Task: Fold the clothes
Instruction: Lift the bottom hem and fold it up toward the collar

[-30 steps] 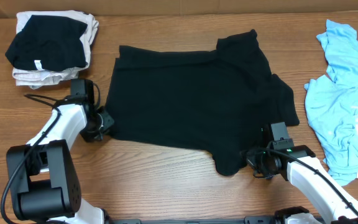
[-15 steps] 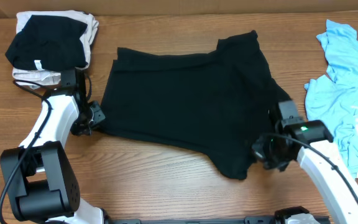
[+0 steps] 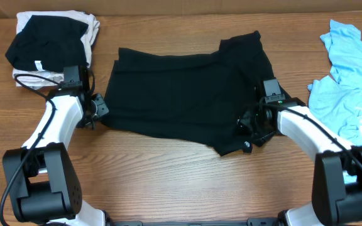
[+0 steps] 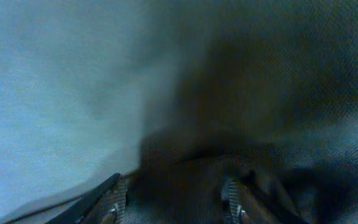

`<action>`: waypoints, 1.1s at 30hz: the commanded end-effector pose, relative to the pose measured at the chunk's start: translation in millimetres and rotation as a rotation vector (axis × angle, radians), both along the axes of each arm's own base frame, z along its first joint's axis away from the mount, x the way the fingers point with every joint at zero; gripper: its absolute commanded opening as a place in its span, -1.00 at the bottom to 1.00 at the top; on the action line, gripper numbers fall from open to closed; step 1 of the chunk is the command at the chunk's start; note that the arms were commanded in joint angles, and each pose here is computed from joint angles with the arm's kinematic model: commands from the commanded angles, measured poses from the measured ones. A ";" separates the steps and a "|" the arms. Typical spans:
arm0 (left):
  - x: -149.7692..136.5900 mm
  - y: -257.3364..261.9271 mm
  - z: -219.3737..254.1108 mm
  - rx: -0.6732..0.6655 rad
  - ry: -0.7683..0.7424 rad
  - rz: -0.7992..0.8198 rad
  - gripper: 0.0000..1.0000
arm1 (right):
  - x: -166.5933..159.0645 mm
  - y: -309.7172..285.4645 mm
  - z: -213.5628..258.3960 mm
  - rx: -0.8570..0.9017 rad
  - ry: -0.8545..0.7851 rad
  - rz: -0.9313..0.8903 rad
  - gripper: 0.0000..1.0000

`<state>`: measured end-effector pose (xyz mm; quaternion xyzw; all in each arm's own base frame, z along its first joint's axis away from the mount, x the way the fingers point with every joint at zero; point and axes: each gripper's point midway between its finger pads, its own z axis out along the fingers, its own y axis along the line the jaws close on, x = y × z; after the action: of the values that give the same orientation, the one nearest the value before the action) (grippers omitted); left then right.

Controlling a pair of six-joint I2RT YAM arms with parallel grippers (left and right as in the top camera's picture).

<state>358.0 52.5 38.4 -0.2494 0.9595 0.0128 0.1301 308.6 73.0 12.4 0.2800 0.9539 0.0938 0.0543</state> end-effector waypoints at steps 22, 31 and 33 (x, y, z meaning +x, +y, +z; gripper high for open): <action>5.8 -3.7 7.6 0.010 -0.021 -0.034 -0.92 | -70.9 29.4 42.1 0.133 0.121 0.143 0.34; 4.4 -3.9 7.2 0.010 -0.015 -0.034 -0.92 | -81.0 12.3 -3.1 0.026 0.093 0.077 0.33; 4.5 -3.8 7.2 0.010 -0.015 -0.034 -0.92 | -79.7 10.7 -10.1 0.020 0.070 0.074 0.33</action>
<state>356.9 48.6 38.0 -0.2441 0.9614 0.0128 0.1266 231.6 94.1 12.8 0.2331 0.9649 0.1212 0.0012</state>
